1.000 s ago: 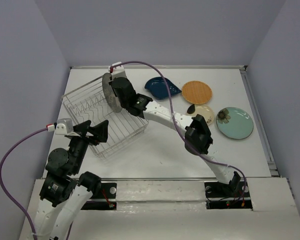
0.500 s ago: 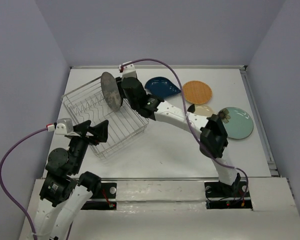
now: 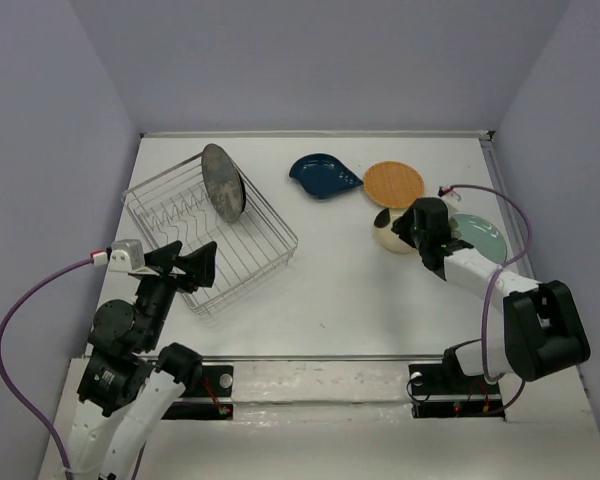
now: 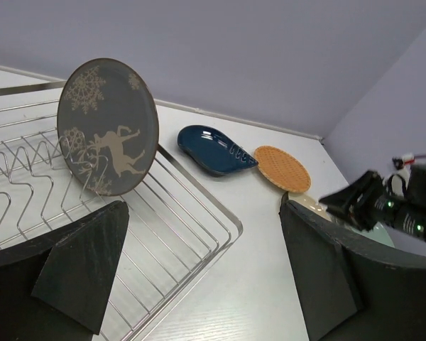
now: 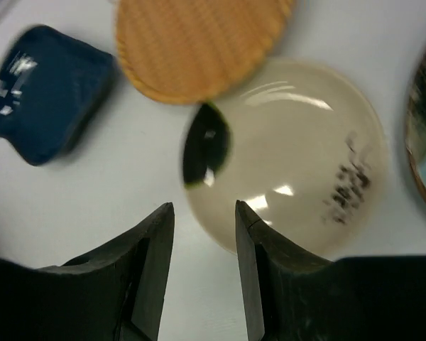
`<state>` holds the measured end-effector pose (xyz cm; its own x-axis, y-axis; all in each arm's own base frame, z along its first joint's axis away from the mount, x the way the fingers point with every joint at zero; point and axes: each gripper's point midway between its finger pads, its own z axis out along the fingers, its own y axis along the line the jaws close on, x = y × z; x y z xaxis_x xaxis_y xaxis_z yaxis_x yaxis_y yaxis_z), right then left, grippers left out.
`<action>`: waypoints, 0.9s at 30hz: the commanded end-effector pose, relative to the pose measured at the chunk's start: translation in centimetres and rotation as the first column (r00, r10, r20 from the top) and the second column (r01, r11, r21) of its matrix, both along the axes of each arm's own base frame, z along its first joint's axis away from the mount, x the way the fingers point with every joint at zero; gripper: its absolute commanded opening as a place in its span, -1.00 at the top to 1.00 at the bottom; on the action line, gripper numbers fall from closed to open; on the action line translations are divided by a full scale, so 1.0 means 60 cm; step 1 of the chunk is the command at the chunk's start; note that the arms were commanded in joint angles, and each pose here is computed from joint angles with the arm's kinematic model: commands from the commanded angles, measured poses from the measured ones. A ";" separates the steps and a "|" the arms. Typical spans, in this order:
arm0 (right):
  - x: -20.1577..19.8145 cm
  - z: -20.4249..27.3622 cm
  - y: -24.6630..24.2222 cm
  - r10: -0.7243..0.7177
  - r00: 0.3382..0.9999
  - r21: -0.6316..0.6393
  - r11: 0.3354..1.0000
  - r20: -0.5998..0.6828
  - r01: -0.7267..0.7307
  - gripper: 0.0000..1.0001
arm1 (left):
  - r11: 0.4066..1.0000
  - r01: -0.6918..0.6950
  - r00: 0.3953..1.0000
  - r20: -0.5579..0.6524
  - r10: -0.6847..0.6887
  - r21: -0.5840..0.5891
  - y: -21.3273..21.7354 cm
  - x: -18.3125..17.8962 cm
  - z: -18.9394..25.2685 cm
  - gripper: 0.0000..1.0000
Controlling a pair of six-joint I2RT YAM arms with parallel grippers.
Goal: Load the plates into the dish rack
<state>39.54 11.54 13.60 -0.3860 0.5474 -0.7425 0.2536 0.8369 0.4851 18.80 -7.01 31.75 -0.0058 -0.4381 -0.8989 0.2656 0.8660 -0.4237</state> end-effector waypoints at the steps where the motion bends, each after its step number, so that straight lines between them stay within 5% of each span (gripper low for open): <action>1: -0.028 -0.011 -0.045 -0.088 0.996 0.250 0.965 0.019 0.080 0.10 | 0.999 0.017 0.998 0.055 -0.015 -0.028 -0.004 -0.004 0.022 -0.98; 9: -0.057 -0.084 -0.110 -0.180 0.981 0.328 0.924 -0.077 0.195 0.10 | 0.999 0.018 0.998 0.055 -0.017 -0.029 -0.004 -0.004 0.022 -0.98; 27: -0.067 -0.135 -0.141 -0.261 0.954 0.288 0.912 -0.147 0.293 0.22 | 0.999 0.023 0.998 0.053 -0.021 -0.028 -0.006 -0.004 0.022 -0.98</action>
<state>34.93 3.89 5.09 -0.2968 0.8318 -0.4691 0.5173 0.5529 0.6532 18.64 -7.24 31.81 -0.0093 -0.4399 -0.8980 0.2791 0.8612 -0.4247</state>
